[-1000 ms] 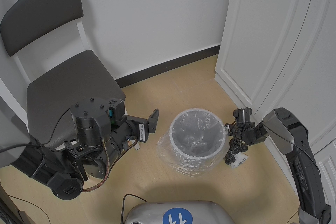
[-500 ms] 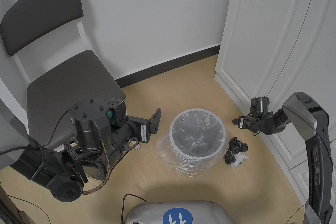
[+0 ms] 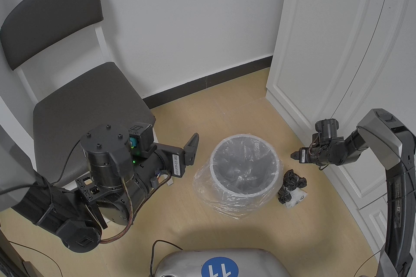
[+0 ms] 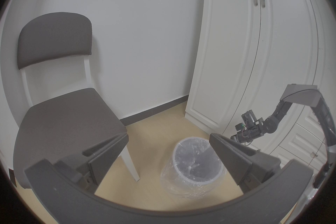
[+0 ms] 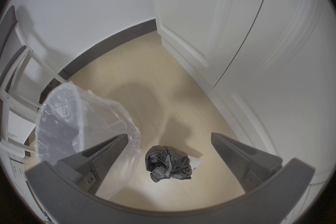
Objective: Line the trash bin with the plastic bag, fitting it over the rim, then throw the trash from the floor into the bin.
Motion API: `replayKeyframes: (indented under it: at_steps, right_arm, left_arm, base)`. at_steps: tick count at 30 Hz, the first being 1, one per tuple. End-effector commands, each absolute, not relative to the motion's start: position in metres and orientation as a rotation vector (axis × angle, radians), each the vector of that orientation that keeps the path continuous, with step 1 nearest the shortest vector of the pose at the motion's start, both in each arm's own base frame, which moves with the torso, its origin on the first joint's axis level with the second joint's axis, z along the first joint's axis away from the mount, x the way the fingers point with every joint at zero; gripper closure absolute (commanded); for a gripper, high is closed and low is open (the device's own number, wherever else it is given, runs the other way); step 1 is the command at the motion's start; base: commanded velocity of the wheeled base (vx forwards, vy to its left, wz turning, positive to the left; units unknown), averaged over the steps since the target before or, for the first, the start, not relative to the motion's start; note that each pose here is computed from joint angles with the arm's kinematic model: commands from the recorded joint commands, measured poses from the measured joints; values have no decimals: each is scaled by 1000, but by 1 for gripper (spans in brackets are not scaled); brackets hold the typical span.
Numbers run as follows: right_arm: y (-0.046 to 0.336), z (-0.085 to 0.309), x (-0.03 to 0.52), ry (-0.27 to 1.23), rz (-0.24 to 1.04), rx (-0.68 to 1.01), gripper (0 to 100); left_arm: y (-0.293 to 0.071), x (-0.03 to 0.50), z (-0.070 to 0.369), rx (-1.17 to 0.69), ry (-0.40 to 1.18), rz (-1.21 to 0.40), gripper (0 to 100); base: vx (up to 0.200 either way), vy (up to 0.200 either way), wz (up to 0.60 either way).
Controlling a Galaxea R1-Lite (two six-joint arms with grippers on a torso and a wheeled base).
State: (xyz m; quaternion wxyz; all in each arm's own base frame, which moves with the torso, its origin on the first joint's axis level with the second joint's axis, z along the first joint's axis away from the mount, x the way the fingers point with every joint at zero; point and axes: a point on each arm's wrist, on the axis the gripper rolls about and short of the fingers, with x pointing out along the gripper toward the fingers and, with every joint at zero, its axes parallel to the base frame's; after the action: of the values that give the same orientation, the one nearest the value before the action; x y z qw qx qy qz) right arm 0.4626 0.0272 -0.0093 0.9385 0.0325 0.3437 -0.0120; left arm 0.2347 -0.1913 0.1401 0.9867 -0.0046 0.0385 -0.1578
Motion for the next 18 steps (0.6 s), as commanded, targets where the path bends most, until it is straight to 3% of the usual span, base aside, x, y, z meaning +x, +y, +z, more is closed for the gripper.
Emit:
replayKeyframes:
  at_steps: [1, 18]
  right_arm:
    - [30, -55, 475, 766, -28, 66, 0]
    - [40, -81, 497, 817, -58, 161, 0]
  left_arm:
    - [-192, 236, 136, -2, 90, -315, 0]
    - [-182, 241, 113, 19, 164, -259, 0]
  base:
    - [0, 0, 0]
    - [0, 0, 0]
